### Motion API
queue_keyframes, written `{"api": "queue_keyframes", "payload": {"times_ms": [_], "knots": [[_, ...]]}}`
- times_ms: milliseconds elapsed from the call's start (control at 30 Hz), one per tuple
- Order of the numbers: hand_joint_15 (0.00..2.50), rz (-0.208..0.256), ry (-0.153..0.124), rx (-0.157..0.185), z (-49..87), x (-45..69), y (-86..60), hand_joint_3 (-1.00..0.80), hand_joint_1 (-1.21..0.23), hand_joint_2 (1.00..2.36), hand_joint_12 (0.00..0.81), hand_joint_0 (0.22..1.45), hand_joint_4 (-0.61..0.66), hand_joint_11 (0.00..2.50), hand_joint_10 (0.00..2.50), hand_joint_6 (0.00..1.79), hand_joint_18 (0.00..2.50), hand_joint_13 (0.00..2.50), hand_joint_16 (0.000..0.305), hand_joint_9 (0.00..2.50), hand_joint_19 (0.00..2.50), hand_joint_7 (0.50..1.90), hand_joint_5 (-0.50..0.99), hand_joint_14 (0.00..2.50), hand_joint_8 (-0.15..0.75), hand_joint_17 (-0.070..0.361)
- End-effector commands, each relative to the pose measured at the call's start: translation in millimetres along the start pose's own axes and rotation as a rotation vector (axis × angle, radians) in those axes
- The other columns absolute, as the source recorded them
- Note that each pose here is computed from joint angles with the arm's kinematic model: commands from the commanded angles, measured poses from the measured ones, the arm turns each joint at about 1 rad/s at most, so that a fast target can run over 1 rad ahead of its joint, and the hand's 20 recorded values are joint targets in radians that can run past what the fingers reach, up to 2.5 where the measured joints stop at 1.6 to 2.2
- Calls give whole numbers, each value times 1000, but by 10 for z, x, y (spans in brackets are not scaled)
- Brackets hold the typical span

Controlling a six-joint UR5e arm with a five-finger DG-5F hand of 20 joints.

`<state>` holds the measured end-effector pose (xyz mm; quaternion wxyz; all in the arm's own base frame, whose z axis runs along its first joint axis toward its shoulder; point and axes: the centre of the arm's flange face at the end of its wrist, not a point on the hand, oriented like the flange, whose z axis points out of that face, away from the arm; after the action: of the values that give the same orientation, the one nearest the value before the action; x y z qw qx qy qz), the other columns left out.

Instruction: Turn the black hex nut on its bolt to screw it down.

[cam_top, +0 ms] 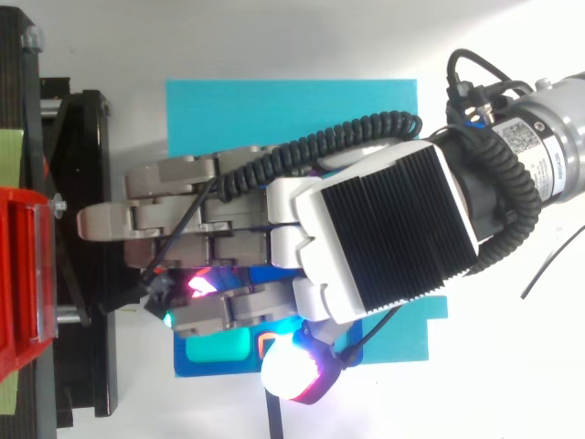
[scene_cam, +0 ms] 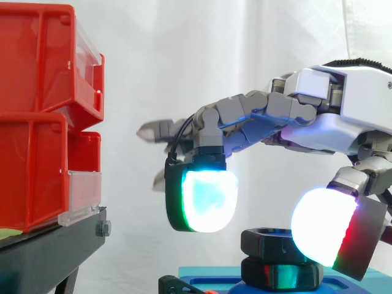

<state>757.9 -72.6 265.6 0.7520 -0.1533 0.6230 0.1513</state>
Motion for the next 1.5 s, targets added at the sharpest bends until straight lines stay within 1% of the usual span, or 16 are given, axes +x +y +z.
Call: {"api": "queue_keyframes", "payload": {"times_ms": [0, 33, 100, 133, 300, 600, 633, 667, 700, 767, 900, 1000, 1100, 1167, 1333, 1467], "knots": [[0, -2, 3, -1, -6, 3, -2, -500, -596, 1000, 416, 397, 338, 142, 3, 500, 53, 24, 66, 388, 110, 1151, -125, 0, 306, 149], [0, -3, 6, -1, -9, 6, -1, -500, -592, 1000, 427, 377, 358, 120, 2, 501, 12, 0, 70, 350, 99, 1111, -134, 0, 310, 157], [0, 0, 13, 1, -22, 12, -8, -500, -581, 1000, 434, 363, 366, 96, 2, 501, 8, 0, 71, 335, 91, 1089, -139, 0, 319, 159], [0, 1, 16, 1, -25, 15, -7, -500, -575, 1000, 444, 344, 367, 92, 1, 502, 0, 0, 73, 318, 80, 1047, -149, 0, 323, 164], [0, 7, 26, 3, -35, 25, -5, -500, -552, 1000, 455, 316, 372, 47, 1, 502, 0, 0, 77, 291, 76, 977, -161, 0, 334, 172], [0, 27, 69, 4, -84, 50, 5, -500, -521, 1000, 448, 335, 373, 61, 0, 502, 0, 0, 75, 337, 84, 964, -160, 0, 336, 168], [0, 26, 69, 4, -81, 45, 4, -500, -520, 1000, 447, 338, 379, 62, 0, 502, 0, 0, 74, 343, 91, 966, -159, 0, 336, 167], [0, 26, 67, 4, -61, 0, -14, -500, -520, 1000, 447, 338, 379, 61, 1, 502, 2, 0, 74, 344, 88, 966, -159, 0, 337, 167], [0, 25, 68, 2, -57, -9, -14, -500, -522, 1000, 446, 338, 376, 76, 2, 502, 21, 4, 74, 351, 96, 966, -158, 0, 336, 167], [0, 32, 85, 0, -76, -16, -25, -500, -520, 1000, 444, 343, 379, 81, 2, 502, 25, 17, 73, 371, 93, 963, -157, 0, 339, 165], [0, 38, 98, -4, -80, -59, -50, -500, -524, 1000, 441, 354, 372, 81, 0, 502, 51, 36, 72, 388, 109, 965, -154, 0, 337, 162], [0, 46, 121, -11, -105, -101, -85, -500, -529, 1000, 437, 362, 372, 94, 1, 502, 84, 52, 71, 422, 118, 972, -152, 0, 341, 159], [0, 54, 137, -12, -140, -95, -101, -500, -539, 1000, 432, 371, 368, 95, 2, 502, 99, 65, 70, 424, 122, 980, -150, 0, 336, 156], [0, 55, 140, -11, -148, -83, -111, -500, -563, 1000, 434, 378, 374, 83, 0, 502, 153, 99, 69, 458, 94, 981, -145, 0, 341, 155], [0, 54, 140, -3, -185, -97, -167, -500, -575, 1000, 424, 394, 364, 97, 3, 502, 165, 112, 67, 479, 99, 981, -143, 0, 337, 151], [0, 53, 138, -5, -194, -101, -184, -500, -578, 1000, 417, 409, 368, 102, 1, 502, 183, 128, 65, 489, 114, 994, -140, 0, 331, 146]]}}
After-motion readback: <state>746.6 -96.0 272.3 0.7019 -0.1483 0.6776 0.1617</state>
